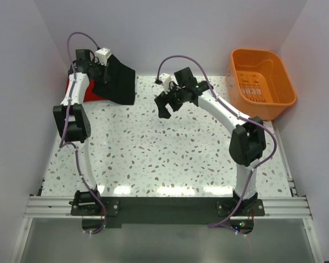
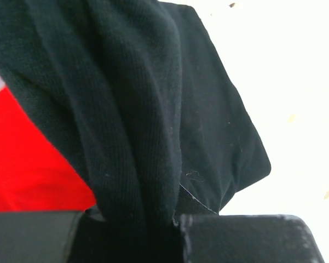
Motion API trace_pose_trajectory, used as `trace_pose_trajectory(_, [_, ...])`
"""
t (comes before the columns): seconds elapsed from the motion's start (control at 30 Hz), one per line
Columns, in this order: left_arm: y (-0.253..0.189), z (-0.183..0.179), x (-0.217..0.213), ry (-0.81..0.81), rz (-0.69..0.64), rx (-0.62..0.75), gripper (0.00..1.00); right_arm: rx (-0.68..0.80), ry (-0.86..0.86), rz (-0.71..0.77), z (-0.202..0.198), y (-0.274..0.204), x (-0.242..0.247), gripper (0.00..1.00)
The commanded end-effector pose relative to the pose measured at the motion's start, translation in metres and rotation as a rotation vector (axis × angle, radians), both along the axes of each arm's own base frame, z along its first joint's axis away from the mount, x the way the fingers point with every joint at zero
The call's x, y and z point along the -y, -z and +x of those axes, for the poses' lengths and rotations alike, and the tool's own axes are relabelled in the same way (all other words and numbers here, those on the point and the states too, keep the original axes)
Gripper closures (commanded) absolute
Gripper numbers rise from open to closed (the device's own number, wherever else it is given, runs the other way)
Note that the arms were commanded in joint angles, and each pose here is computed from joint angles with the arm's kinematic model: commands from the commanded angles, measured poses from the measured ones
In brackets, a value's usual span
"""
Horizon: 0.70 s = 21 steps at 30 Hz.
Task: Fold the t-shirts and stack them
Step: Neatly place the folded tshirt to the corner
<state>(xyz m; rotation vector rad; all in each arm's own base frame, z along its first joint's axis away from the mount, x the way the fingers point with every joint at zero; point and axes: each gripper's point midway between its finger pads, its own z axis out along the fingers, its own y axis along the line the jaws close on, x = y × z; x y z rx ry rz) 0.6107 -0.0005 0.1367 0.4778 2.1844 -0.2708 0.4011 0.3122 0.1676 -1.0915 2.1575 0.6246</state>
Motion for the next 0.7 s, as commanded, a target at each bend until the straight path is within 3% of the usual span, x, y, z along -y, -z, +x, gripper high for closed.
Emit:
trace_pose_trajectory(0.0, [-0.092, 0.021, -0.025, -0.027, 0.048, 0.254, 1.00, 0.029, -0.002, -0.015, -0.003, -0.009, 0.006, 0.01])
trace_pose_trajectory(0.67, [-0.132, 0.005, -0.051, 0.000, 0.065, 0.332, 1.00, 0.030, 0.014, -0.001, -0.003, -0.013, 0.004, 0.01])
